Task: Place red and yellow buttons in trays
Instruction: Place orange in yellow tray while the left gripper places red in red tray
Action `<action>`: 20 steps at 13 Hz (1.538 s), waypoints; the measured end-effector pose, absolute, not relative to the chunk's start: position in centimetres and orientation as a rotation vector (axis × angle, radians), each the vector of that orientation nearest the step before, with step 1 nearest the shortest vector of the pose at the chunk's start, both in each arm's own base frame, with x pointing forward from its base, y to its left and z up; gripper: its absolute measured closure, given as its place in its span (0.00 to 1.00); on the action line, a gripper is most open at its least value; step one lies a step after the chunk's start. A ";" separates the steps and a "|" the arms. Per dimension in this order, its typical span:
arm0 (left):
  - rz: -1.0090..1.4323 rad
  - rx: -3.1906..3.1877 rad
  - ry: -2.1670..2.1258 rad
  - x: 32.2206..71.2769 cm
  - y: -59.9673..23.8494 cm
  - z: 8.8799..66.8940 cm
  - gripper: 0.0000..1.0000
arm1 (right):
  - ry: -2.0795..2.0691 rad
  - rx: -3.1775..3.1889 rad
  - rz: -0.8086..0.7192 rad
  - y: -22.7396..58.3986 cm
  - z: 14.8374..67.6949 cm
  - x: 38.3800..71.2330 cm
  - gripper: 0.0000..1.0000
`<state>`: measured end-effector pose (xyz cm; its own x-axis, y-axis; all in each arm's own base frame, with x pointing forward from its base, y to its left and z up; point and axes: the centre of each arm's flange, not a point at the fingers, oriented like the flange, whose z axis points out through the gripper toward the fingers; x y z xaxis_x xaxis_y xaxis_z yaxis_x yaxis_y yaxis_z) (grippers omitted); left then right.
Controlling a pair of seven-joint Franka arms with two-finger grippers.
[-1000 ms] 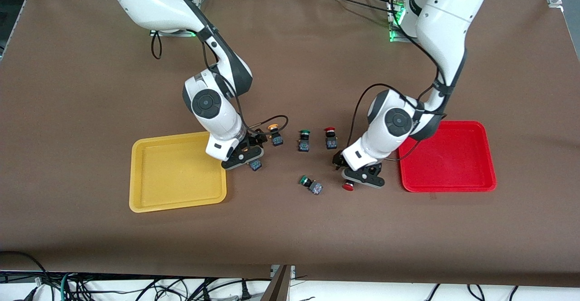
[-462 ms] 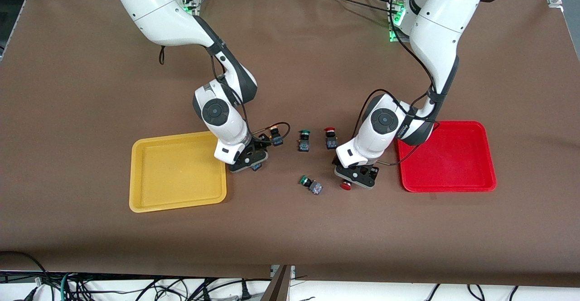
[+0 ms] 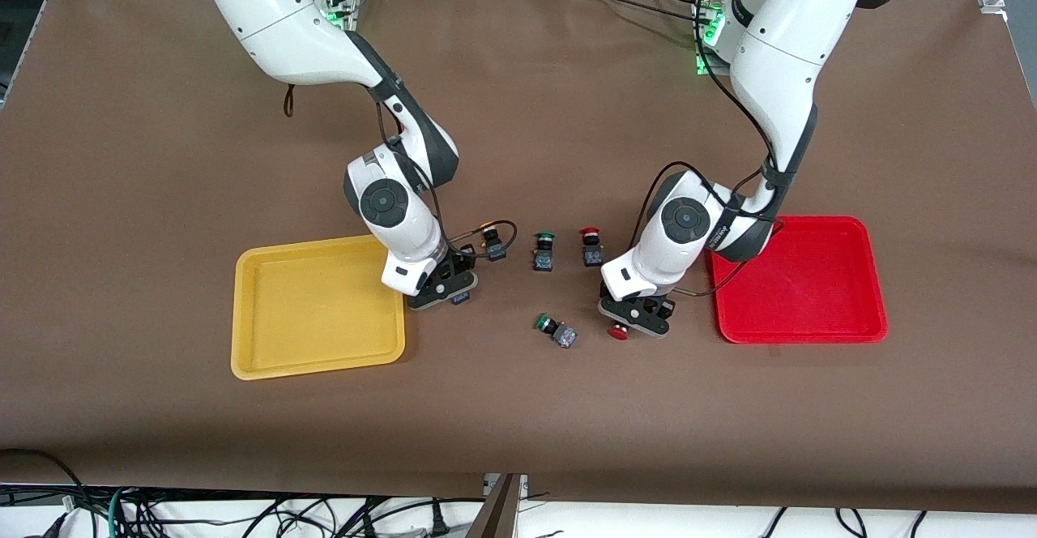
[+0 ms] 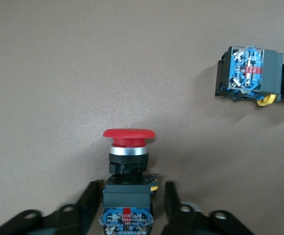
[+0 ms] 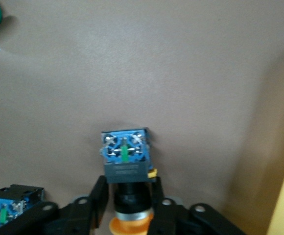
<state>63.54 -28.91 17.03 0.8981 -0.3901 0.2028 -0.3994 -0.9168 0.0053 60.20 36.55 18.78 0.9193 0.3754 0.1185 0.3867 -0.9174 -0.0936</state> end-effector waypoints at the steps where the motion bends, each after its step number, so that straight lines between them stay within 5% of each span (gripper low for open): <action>1: 0.314 3.015 -0.633 63.7 -28.8 17.2 0.55 | -0.590 -2.969 -0.143 36.1 18.9 60.5 0.67; 6: 0.336 3.047 -0.717 67.7 -23.2 23.8 0.59 | -0.700 -3.003 -0.030 31.2 26.8 64.2 0.67; 10: -0.131 3.133 -0.746 66.9 -12.5 30.8 0.59 | -0.835 -2.996 -0.013 21.2 27.8 68.0 0.67; 15: -0.419 3.062 -0.715 65.2 -0.9 22.8 0.59 | -0.805 -3.022 0.051 14.0 21.8 68.6 0.67; 17: -0.413 3.044 -0.742 65.0 -1.5 20.9 0.42 | -0.785 -3.027 0.046 13.1 21.2 68.7 0.61; 20: -0.367 3.033 -0.819 65.3 -7.1 28.0 0.12 | -0.790 -3.012 0.037 14.1 22.8 68.8 0.27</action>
<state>65.32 -7.05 27.98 0.8390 -0.4940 -0.2282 -0.4989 -0.8657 0.0398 68.79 14.13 22.78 0.8710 0.4911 -0.0158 0.4905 -0.8709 -0.0325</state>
